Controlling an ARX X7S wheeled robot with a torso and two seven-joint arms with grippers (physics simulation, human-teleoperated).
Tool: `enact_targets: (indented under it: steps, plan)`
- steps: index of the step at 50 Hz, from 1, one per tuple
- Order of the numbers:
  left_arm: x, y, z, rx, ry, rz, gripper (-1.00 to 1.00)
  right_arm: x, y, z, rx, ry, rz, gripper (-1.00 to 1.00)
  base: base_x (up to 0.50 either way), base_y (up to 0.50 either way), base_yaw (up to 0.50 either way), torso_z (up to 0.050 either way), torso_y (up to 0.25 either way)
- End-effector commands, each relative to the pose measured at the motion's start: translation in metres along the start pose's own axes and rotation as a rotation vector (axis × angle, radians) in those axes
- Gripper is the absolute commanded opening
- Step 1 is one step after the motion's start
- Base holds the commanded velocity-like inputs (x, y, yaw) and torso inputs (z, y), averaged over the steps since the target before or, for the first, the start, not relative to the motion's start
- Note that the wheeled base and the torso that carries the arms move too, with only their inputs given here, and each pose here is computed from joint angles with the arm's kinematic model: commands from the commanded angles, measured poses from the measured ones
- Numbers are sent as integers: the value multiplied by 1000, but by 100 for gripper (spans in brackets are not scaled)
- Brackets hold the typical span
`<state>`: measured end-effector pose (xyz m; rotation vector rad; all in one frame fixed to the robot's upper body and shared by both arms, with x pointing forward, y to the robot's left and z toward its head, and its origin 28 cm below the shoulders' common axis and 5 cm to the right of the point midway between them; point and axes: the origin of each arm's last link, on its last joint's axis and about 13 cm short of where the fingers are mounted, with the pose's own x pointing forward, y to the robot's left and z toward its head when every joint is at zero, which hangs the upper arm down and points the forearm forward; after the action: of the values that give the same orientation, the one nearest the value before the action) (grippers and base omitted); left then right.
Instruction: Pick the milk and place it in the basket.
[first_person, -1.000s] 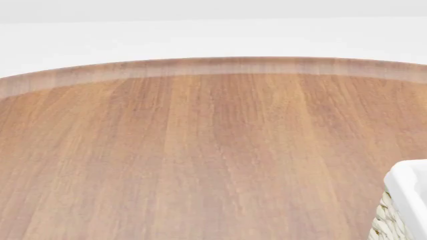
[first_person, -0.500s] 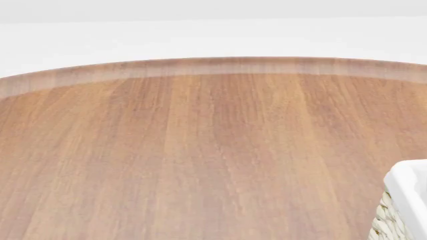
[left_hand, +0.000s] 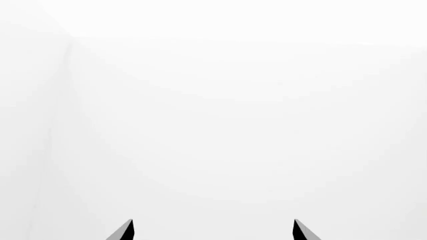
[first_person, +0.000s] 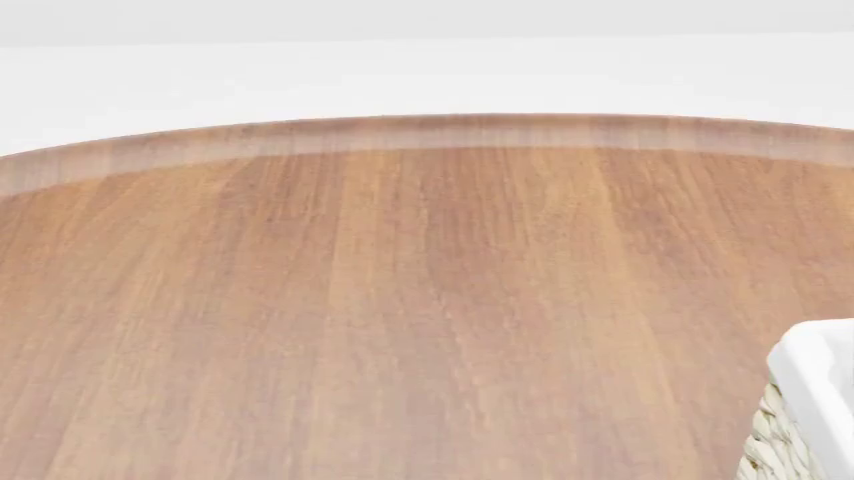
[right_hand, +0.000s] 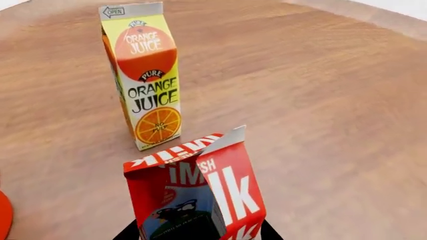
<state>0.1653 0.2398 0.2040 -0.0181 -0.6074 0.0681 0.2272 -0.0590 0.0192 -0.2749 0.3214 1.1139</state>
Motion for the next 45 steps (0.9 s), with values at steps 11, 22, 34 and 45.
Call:
enact_targets:
  steps: [11,22,34,45]
  plan:
    - [2,1,0,3,-20,3,100,-28,-11,56,-109,-184,-135,-100,0,0,0,0,1]
    - [2,1,-1,1,-17,4,100,-50,-19,89,-130,-317,-239,-100,0,0,0,0,1]
    - [3,0,1,0,-19,1,100,-82,-27,115,-120,-451,-372,-100,0,0,0,0,1]
    - [1,0,2,-1,-18,1,100,-110,-30,135,-119,-551,-494,-100,0,0,0,0,1]
